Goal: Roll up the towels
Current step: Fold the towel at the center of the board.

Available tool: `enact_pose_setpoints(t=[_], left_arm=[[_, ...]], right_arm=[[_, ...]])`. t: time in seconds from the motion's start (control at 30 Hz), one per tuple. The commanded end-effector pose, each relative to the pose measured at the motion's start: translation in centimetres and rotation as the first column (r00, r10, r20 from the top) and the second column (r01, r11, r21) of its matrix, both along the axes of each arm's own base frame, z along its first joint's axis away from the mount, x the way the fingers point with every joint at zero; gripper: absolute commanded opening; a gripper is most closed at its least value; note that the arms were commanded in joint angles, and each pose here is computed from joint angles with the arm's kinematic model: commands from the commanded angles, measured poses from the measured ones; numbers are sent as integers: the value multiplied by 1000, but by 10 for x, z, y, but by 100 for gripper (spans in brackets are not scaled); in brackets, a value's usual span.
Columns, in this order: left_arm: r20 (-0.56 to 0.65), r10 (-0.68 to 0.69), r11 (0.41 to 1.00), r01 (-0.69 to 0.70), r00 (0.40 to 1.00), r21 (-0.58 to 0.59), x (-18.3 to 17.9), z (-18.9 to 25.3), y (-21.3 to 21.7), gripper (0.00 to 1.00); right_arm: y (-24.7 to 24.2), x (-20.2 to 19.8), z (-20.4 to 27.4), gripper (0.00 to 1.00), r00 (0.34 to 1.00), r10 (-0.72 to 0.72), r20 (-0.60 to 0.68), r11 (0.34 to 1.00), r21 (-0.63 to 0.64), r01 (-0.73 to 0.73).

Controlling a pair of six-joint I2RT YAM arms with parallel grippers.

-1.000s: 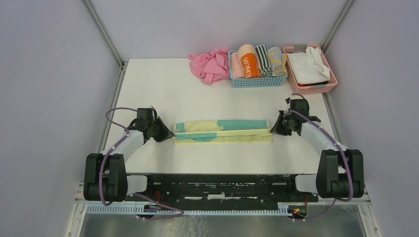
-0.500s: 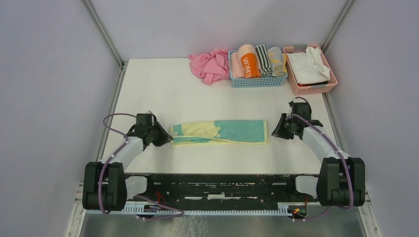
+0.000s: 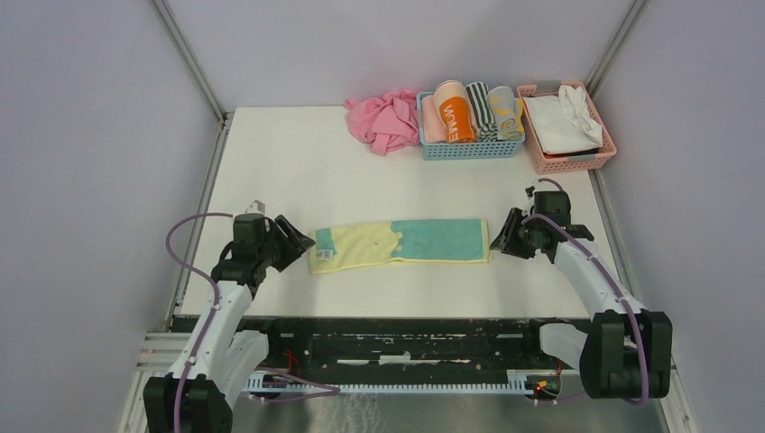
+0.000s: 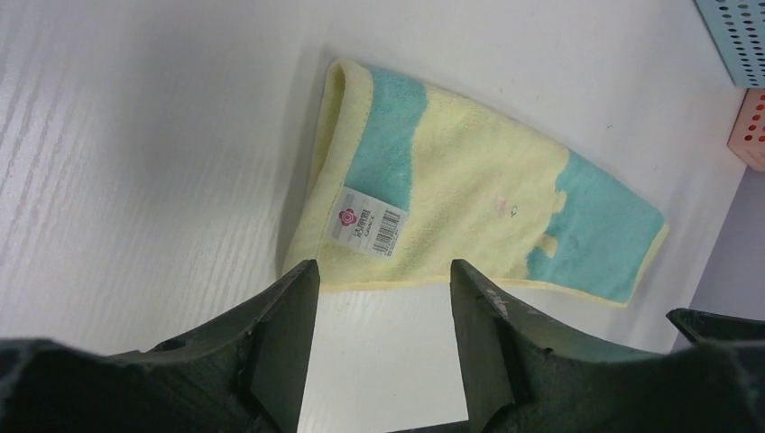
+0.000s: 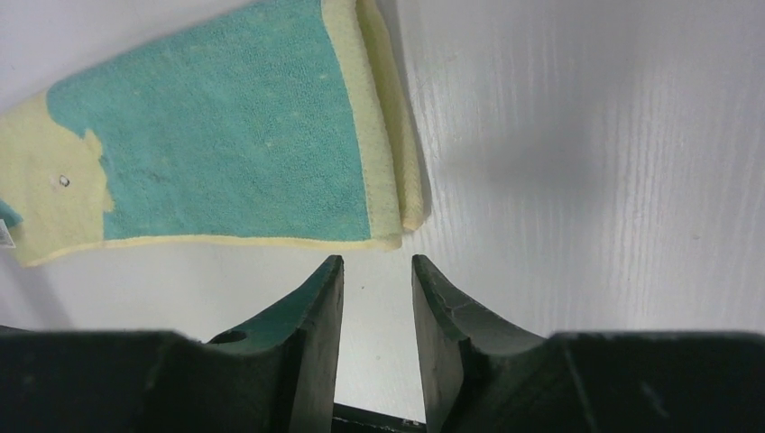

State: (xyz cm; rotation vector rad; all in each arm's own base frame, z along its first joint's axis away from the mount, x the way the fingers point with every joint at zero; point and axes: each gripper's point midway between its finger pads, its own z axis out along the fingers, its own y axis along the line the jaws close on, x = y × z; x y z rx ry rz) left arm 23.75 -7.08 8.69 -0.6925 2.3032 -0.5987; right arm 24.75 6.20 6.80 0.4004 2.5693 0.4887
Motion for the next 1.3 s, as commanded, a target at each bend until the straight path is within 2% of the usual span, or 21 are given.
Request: enact_pose_setpoints(t=[0.0,0.2,0.4,0.63,1.07,1.27], left_arm=[[22,32,999,-32,999,-16,4,18,1,63],[-22,-16,998,14,1000,-57,10,0,-19,63],[-25,-32,999,32,999,6,19,-6,-31,60],[-70,38,997,-33,997,69,6,-22,-14,63],[-145,106,992,-95,984,79,-17,-36,-5,64],[-183,104,992,-90,978,85,-22,-43,-5,63]], right_arm=[[8,-3,-8,43,1000,-2,-18,1000,6,2],[19,-1,-31,50,997,-45,-69,998,42,48],[20,6,-41,51,992,-100,-77,993,62,105],[24,9,-48,52,986,-146,-82,983,100,154],[32,13,-14,44,990,-139,-22,976,165,141],[29,21,-7,35,990,-143,9,979,150,140]])
